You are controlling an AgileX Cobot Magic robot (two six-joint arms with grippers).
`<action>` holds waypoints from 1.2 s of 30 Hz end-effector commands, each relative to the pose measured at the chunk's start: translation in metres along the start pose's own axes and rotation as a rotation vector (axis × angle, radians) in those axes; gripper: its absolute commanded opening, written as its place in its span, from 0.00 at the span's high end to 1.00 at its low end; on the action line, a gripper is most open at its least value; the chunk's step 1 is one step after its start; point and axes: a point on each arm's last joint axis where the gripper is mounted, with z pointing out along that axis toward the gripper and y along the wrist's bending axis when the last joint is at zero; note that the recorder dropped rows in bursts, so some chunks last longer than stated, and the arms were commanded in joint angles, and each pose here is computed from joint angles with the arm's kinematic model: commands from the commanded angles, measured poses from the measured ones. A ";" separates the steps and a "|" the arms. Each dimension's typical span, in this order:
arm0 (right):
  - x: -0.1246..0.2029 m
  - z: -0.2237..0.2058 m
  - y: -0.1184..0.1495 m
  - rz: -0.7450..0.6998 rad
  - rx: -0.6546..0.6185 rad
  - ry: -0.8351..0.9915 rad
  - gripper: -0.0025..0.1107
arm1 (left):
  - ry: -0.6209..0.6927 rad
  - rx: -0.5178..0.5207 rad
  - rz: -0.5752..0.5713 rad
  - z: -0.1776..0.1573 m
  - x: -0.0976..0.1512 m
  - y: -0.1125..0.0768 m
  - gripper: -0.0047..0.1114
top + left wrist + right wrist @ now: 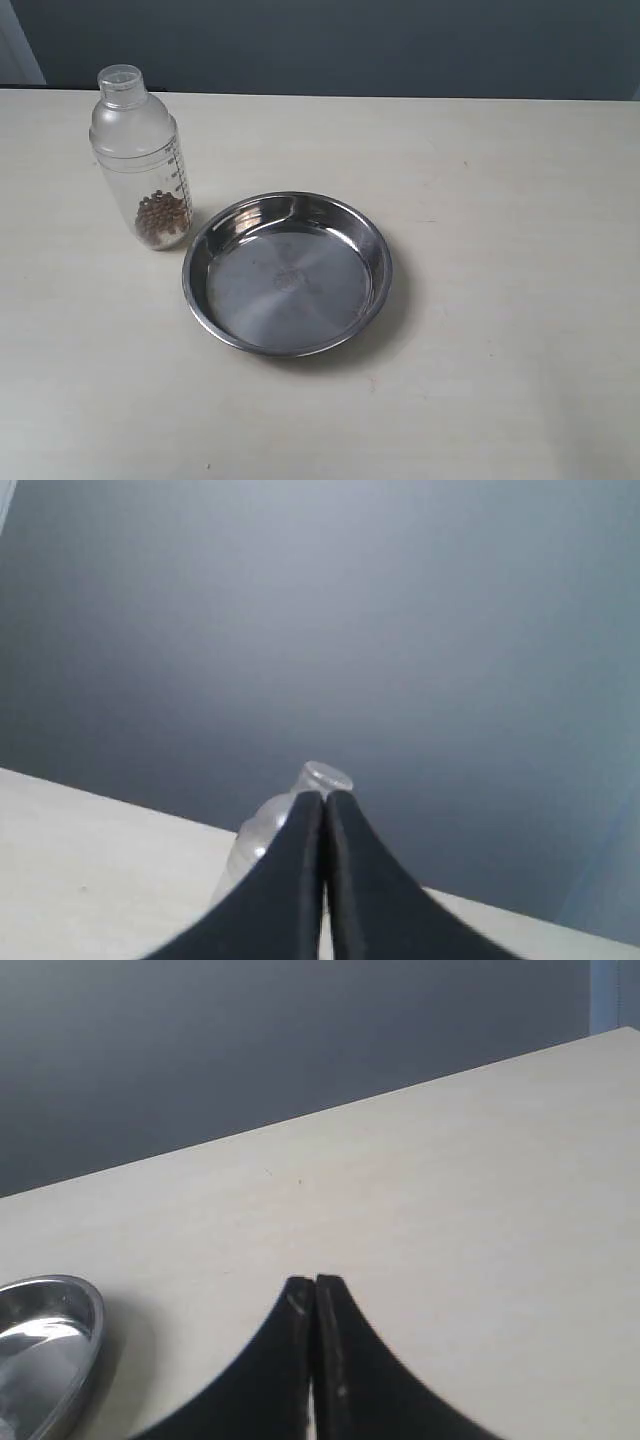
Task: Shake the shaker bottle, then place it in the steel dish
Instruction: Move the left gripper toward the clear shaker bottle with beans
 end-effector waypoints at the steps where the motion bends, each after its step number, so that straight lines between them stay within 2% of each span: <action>1: -0.001 0.000 0.000 -0.002 0.002 -0.016 0.98 | -0.089 0.129 0.099 0.025 -0.039 -0.027 0.96; 2: -0.001 0.000 0.000 -0.002 0.002 -0.016 0.98 | -0.107 0.177 0.178 0.032 -0.046 -0.036 0.96; 4: -0.001 0.000 0.000 -0.002 0.002 -0.016 0.98 | -0.196 0.324 0.435 0.048 -0.066 -0.061 0.96; 6: -0.001 0.000 0.000 -0.002 0.002 -0.016 0.98 | -0.238 0.395 0.516 0.067 -0.080 -0.077 0.96; 8: -0.001 0.000 0.000 -0.002 0.002 -0.016 0.98 | -0.223 0.370 0.488 0.091 -0.095 -0.084 0.96; 10: -0.001 0.000 0.000 -0.002 0.002 -0.016 0.98 | -0.138 0.293 0.429 0.115 -0.100 -0.083 0.96; 13: -0.001 0.000 0.000 -0.002 0.002 -0.016 0.98 | 0.019 0.220 0.513 0.138 -0.088 -0.077 0.96; 15: -0.001 0.000 0.000 -0.002 0.002 -0.016 0.98 | 0.076 0.214 0.516 0.145 -0.074 -0.072 0.96; 22: -0.001 0.000 0.000 -0.002 0.002 -0.016 0.98 | 0.109 0.191 0.387 0.131 -0.033 -0.051 0.96; 25: -0.001 0.000 0.000 -0.002 0.002 -0.016 0.98 | 0.124 0.188 0.380 0.126 -0.024 -0.046 0.96; 29: -0.001 0.000 0.000 -0.002 0.002 -0.016 0.98 | 0.184 0.170 0.390 0.124 -0.016 -0.042 0.96; 33: -0.001 0.000 0.000 -0.002 0.002 -0.016 0.98 | 0.183 0.131 0.331 0.124 -0.017 -0.039 0.96; 36: -0.001 0.000 0.000 -0.002 0.002 -0.016 0.98 | 0.194 0.187 0.421 0.124 -0.014 -0.043 0.92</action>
